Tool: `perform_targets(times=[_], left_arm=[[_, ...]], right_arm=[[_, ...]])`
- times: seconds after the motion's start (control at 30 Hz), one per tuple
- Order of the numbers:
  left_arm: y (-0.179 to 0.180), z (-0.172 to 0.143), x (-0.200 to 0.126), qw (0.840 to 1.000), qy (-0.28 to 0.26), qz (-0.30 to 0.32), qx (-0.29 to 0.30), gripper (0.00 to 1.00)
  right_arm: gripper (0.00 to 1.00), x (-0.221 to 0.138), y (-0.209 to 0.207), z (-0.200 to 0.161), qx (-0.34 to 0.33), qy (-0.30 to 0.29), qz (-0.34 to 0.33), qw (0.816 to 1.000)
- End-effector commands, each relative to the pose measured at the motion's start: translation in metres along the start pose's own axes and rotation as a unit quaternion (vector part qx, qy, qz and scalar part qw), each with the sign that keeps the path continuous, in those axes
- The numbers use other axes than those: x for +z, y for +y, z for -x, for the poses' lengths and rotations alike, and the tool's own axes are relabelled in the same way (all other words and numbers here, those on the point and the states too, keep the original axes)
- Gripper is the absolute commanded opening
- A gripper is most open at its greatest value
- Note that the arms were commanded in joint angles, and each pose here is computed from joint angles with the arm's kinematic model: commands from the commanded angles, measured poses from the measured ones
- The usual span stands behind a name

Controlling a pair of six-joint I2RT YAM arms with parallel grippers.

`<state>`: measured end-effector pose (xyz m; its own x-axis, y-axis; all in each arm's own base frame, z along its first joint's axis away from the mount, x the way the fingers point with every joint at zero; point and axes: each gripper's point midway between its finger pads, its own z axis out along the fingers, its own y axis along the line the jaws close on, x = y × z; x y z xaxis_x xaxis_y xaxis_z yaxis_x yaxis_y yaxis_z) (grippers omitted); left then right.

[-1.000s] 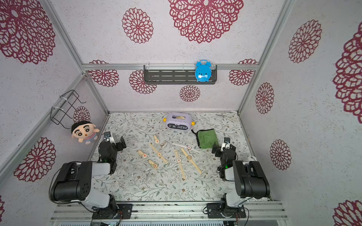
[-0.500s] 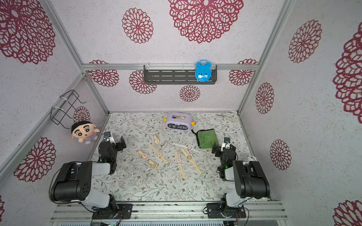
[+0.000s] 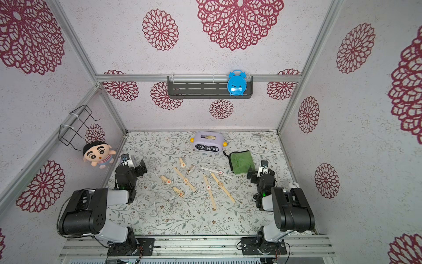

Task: Wipe the watch dial
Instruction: Move the cleaning item to the center of the board.

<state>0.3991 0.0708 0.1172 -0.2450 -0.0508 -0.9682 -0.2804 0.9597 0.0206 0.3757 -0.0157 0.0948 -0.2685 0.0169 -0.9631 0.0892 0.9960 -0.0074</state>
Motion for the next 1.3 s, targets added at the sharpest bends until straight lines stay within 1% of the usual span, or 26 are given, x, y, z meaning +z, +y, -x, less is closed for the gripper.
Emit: perform_targets(times=[0.0,0.07,0.13,0.2,0.27,0.37,0.43,0.47,0.53,0.6,0.7,0.77,0.87,0.93,1.0,1.13,1.27], left_arm=[[-0.003,0.006,0.004,1.0,-0.001,-0.017,-0.002,0.97],[-0.013,0.01,0.002,0.999,0.005,-0.044,0.011,0.97],[-0.018,0.016,0.003,0.999,0.021,-0.039,0.023,0.97],[-0.023,0.026,0.005,0.997,0.049,-0.024,0.046,0.97],[-0.035,0.042,0.006,0.995,0.074,-0.012,0.065,0.97],[-0.061,0.064,0.003,0.991,0.106,-0.026,0.073,0.97],[-0.077,0.074,0.001,0.989,0.125,-0.034,0.069,0.97],[-0.084,0.078,-0.001,0.988,0.139,-0.039,0.055,0.97],[-0.096,0.081,-0.006,0.984,0.172,-0.043,0.033,0.97],[-0.108,0.082,-0.015,0.977,0.211,-0.042,-0.004,0.97],[-0.133,0.077,-0.025,0.965,0.25,-0.066,-0.054,0.97],[-0.149,0.068,-0.033,0.954,0.282,-0.073,-0.067,0.97],[-0.176,0.057,-0.047,0.942,0.319,-0.086,-0.051,0.98],[-0.191,0.051,-0.054,0.937,0.333,-0.099,-0.041,0.97],[-0.204,0.05,-0.061,0.933,0.341,-0.113,-0.034,0.97],[-0.226,0.051,-0.073,0.927,0.348,-0.137,-0.02,0.97],[-0.24,0.05,-0.08,0.923,0.355,-0.15,-0.008,0.97]], right_arm=[[0.99,0.009,0.005,0.027,-0.016,-0.004,-0.009,1.0],[0.99,0.017,0.005,0.032,-0.025,0.032,-0.031,0.999],[0.99,0.024,0.008,0.04,-0.032,0.057,-0.041,0.997],[0.99,0.03,0.014,0.05,-0.031,0.078,-0.043,0.996],[0.99,0.035,0.019,0.06,-0.006,0.095,-0.04,0.995],[0.99,0.045,0.028,0.067,0.028,0.148,-0.032,0.988],[0.99,0.053,0.033,0.07,0.048,0.189,-0.032,0.98],[0.99,0.058,0.037,0.07,0.058,0.213,-0.03,0.975],[0.99,0.068,0.048,0.064,0.071,0.265,-0.018,0.961],[0.99,0.078,0.057,0.055,0.075,0.32,-0.021,0.944],[0.99,0.09,0.067,0.045,0.075,0.37,-0.028,0.926],[0.99,0.096,0.073,0.035,0.078,0.402,-0.026,0.912],[0.99,0.101,0.076,0.014,0.075,0.45,-0.032,0.889],[0.99,0.104,0.079,0.004,0.07,0.472,-0.029,0.879],[0.99,0.104,0.076,-0.008,0.06,0.49,-0.037,0.869],[0.99,0.103,0.075,-0.029,0.046,0.515,-0.036,0.855],[0.99,0.104,0.074,-0.058,0.052,0.546,-0.033,0.835]])
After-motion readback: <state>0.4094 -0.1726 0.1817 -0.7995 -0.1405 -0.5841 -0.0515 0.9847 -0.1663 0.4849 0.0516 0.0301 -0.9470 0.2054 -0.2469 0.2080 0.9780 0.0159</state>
